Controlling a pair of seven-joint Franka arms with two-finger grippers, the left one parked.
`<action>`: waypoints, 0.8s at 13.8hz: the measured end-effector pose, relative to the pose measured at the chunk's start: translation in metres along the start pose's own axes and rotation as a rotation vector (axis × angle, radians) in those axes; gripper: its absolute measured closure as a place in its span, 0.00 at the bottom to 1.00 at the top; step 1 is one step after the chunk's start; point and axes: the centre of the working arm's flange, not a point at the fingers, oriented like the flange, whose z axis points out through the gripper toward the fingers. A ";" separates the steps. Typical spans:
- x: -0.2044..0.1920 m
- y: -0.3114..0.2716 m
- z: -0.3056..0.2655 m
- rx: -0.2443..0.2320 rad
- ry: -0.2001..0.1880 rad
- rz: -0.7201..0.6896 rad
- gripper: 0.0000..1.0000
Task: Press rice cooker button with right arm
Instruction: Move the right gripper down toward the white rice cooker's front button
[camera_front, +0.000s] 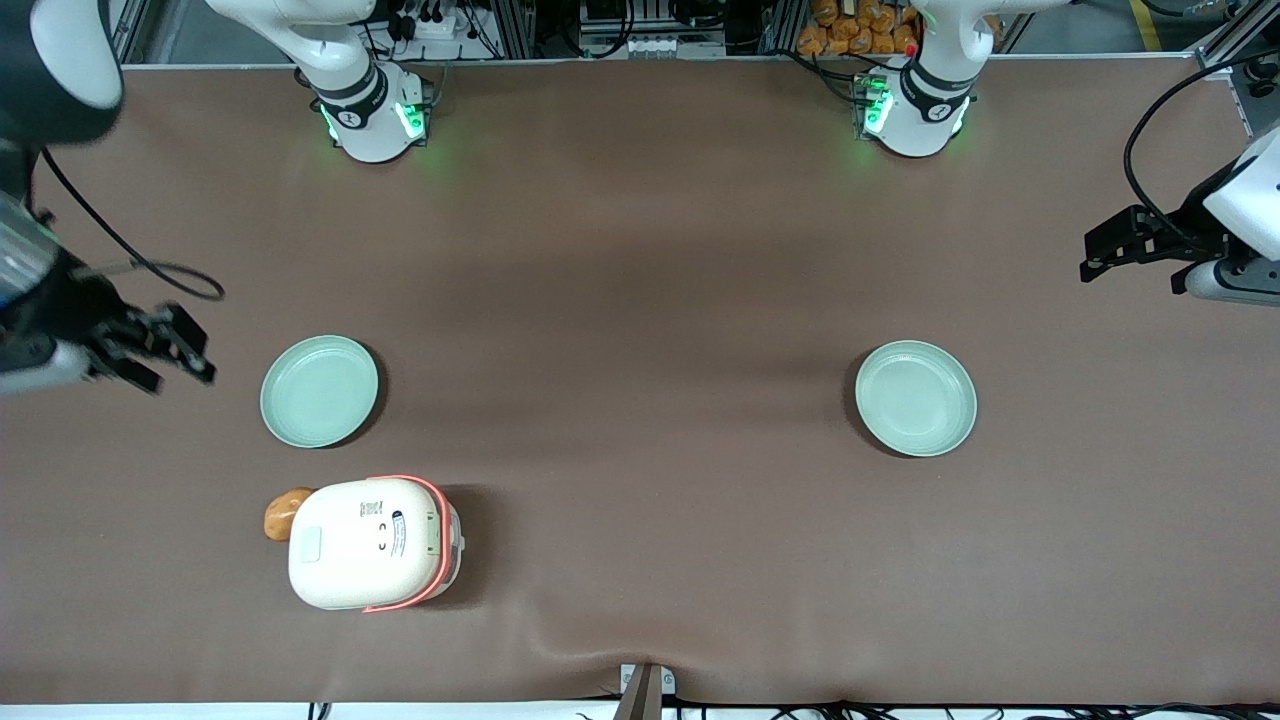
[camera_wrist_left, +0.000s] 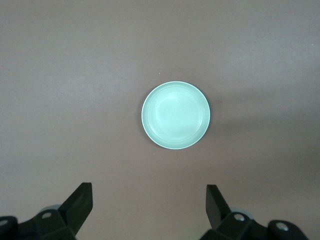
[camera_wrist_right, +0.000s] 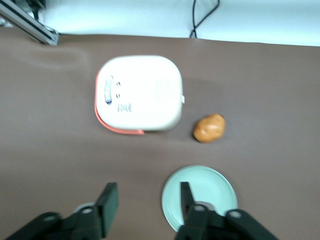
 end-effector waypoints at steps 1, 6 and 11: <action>0.007 0.002 0.016 0.011 0.016 0.007 0.59; 0.024 0.002 0.087 0.022 0.010 0.009 0.94; 0.038 0.012 0.124 0.011 0.086 -0.004 0.97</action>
